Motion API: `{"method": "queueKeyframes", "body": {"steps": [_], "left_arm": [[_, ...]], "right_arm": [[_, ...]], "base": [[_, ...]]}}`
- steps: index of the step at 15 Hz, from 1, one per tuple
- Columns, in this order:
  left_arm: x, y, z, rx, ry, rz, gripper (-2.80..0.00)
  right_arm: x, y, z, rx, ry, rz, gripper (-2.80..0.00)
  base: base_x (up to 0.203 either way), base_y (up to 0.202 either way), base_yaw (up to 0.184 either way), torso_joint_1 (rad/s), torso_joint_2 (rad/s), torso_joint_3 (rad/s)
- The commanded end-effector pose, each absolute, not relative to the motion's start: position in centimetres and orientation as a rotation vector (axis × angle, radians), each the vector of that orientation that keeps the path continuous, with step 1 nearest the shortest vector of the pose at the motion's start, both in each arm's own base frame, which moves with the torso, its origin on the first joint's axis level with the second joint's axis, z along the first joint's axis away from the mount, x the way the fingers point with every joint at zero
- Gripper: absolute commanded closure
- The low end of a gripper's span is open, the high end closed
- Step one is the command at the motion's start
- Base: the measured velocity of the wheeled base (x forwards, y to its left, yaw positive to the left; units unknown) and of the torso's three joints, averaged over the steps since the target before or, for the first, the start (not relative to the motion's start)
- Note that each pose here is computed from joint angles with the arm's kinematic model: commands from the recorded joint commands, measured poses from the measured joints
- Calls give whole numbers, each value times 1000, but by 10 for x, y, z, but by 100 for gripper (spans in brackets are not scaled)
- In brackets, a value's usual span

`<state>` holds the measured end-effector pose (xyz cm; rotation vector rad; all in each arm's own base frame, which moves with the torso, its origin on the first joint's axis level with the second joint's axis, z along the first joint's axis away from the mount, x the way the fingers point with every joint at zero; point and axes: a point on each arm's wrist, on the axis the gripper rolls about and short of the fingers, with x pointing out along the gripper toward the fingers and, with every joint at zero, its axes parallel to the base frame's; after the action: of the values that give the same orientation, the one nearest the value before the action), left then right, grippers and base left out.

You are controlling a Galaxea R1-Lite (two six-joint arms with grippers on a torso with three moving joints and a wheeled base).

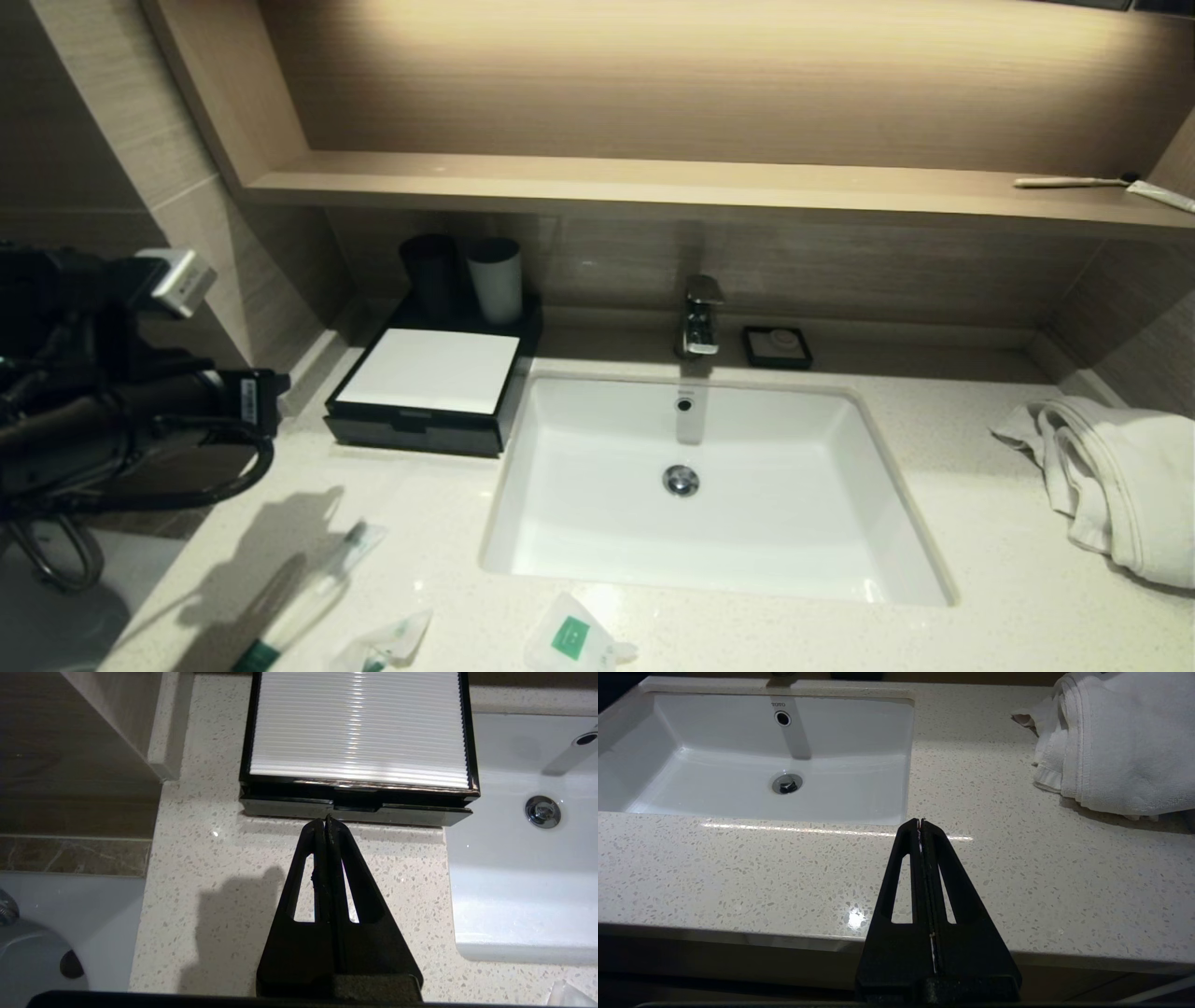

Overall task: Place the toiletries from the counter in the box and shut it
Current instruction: Open the drawer

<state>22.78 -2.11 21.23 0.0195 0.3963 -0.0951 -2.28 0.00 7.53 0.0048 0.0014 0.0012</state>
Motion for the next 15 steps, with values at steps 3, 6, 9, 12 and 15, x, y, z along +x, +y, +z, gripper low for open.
{"method": "queueKeyframes", "body": {"steps": [3, 6, 9, 12, 15], "left_arm": [[251, -39, 188, 44, 445, -106, 0], [268, -44, 171, 43, 442, -75, 0], [271, -49, 157, 44, 456, -89, 0], [282, -54, 134, 43, 432, -75, 0], [288, -62, 127, 40, 361, -59, 0]], "right_arm": [[-23, 0, 75, 5, 2, 2, 0], [-23, 0, 75, 5, 2, 2, 0], [-23, 0, 75, 5, 2, 2, 0], [-23, 0, 75, 5, 2, 2, 0], [-23, 0, 75, 5, 2, 2, 0]], "base": [[0, 0, 0, 0, 0, 0], [0, 0, 0, 0, 0, 0], [0, 0, 0, 0, 0, 0], [0, 0, 0, 0, 0, 0], [0, 0, 0, 0, 0, 0]]}}
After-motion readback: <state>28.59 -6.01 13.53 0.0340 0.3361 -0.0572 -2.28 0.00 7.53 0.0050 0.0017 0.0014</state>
